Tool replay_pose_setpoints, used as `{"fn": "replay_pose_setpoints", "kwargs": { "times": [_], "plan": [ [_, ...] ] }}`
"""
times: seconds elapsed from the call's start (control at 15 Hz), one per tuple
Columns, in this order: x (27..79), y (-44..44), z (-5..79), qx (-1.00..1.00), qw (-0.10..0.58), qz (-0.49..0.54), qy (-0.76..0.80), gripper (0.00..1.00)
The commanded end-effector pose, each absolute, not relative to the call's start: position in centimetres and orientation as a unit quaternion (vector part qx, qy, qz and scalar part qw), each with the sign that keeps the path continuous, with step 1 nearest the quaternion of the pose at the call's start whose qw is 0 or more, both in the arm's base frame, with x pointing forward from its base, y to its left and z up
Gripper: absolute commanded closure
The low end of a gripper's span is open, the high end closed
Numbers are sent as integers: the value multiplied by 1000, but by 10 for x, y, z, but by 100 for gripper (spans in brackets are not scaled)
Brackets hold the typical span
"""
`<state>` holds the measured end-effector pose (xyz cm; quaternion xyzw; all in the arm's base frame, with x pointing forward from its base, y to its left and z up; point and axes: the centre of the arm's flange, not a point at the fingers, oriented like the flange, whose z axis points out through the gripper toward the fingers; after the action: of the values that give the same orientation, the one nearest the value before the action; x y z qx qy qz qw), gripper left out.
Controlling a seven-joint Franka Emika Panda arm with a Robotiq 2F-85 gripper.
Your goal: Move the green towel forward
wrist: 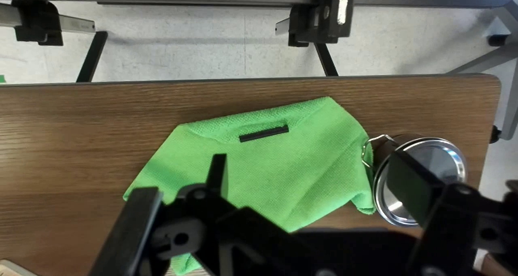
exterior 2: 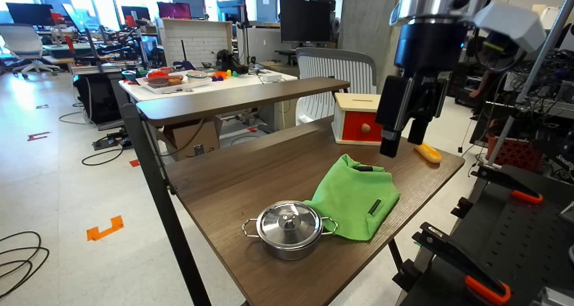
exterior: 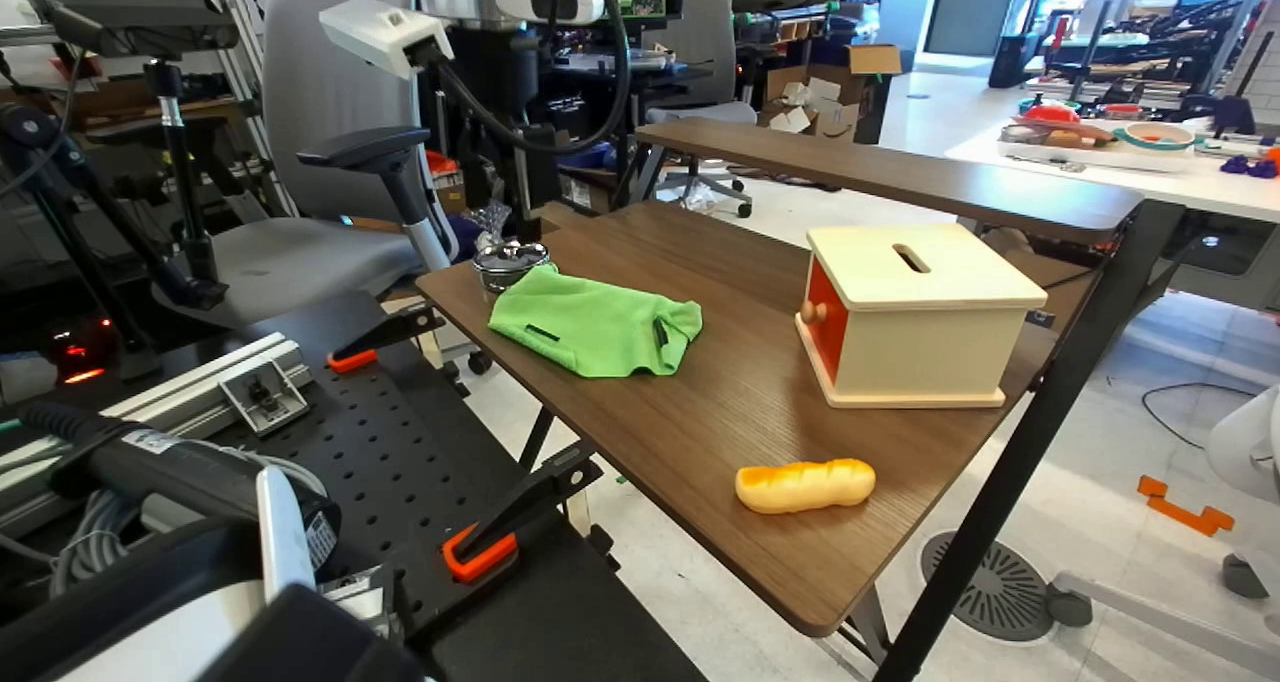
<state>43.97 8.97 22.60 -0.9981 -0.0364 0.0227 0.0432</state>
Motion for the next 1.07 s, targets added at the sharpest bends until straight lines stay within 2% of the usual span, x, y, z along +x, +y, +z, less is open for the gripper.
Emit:
{"fn": "replay_pose_setpoints", "kwargs": {
  "times": [0.0, 0.4, 1.0],
  "plan": [
    [471, 94, 190, -998, 22, 21, -53, 0],
    [493, 99, 139, -997, -22, 30, -60, 0],
    [523, 100, 88, -998, -26, 48, -37, 0]
  ]
}}
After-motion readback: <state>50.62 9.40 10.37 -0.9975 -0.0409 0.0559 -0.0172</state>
